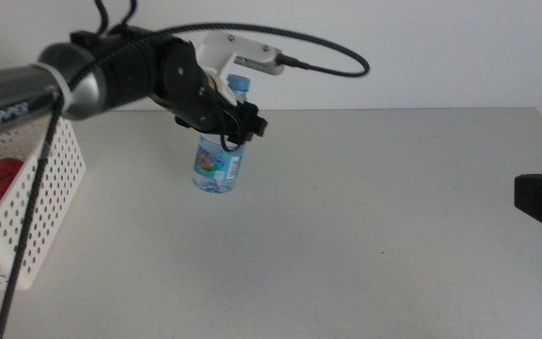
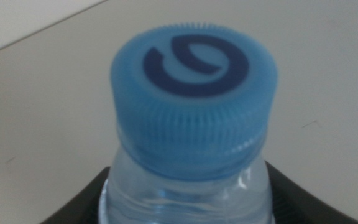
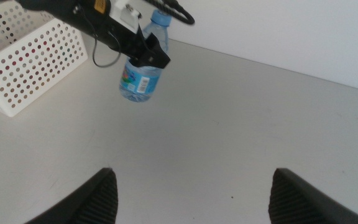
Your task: Use arms to grab the bottles and put them into the dustbin to the left of the table.
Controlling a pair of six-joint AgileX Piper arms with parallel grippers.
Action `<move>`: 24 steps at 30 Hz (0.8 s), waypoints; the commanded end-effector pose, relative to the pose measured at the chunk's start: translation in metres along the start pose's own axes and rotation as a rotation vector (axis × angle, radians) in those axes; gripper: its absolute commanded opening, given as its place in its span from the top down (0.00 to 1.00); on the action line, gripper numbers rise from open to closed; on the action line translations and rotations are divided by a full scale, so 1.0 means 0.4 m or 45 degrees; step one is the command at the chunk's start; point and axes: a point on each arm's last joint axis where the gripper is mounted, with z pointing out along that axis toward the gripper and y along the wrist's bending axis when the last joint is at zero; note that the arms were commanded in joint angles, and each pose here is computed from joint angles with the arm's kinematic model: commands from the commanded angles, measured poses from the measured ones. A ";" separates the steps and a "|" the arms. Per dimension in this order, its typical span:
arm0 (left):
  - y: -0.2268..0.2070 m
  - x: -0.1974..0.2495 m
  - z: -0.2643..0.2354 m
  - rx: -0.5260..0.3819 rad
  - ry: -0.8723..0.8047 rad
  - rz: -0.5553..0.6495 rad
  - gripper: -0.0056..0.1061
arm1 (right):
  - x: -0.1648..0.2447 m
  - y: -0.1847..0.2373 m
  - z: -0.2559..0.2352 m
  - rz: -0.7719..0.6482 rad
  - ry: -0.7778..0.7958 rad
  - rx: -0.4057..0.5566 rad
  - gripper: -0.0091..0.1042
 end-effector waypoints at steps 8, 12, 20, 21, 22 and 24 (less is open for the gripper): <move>0.246 -0.091 -0.302 0.036 0.038 -0.026 0.96 | -0.039 0.004 -0.016 -0.034 -0.136 -0.017 0.38; 0.350 -0.090 -0.400 -0.068 0.088 -0.083 0.96 | -0.039 0.004 -0.016 -0.034 -0.136 -0.017 0.38; 0.496 -0.031 -0.504 -0.185 0.186 -0.177 0.96 | -0.039 0.004 -0.016 -0.034 -0.135 -0.016 0.38; 0.517 -0.019 -0.509 -0.201 0.192 -0.205 0.96 | -0.039 0.004 -0.016 -0.034 -0.135 -0.016 0.38; 0.537 -0.007 -0.510 -0.213 0.199 -0.233 0.96 | -0.039 0.004 -0.016 -0.034 -0.135 -0.016 0.38; 0.573 0.015 -0.506 -0.229 0.217 -0.287 0.96 | -0.039 0.004 -0.016 -0.034 -0.135 -0.016 0.38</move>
